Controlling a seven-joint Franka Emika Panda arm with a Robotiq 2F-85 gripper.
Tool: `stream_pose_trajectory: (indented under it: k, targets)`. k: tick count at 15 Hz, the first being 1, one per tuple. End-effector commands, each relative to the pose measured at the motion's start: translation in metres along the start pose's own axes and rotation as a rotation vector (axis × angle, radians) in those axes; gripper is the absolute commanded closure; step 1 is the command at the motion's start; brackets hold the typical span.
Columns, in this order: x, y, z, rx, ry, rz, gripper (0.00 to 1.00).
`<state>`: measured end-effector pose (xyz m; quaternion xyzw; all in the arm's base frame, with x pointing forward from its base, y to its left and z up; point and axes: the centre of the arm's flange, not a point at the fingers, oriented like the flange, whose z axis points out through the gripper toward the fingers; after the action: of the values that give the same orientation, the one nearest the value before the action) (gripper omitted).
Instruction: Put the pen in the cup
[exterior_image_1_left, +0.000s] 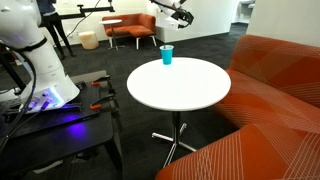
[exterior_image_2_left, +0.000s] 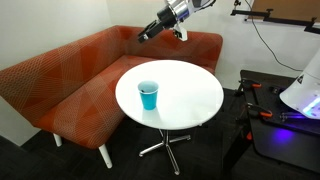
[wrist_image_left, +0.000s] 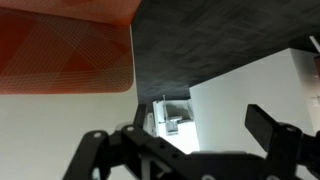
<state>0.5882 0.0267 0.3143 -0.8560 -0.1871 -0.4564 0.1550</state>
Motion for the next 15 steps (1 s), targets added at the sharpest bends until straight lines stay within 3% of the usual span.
stream_pose_trajectory:
  k: [1,7,9,15]
  targets:
    - [0.012,0.000,-0.021,-0.041,-0.130,0.151,0.00]
    - [-0.025,0.002,-0.029,0.004,-0.348,0.354,0.00]
    - [-0.030,0.003,-0.034,-0.028,-0.363,0.385,0.00]
    - [-0.001,0.011,-0.051,-0.089,-0.349,0.436,0.00]
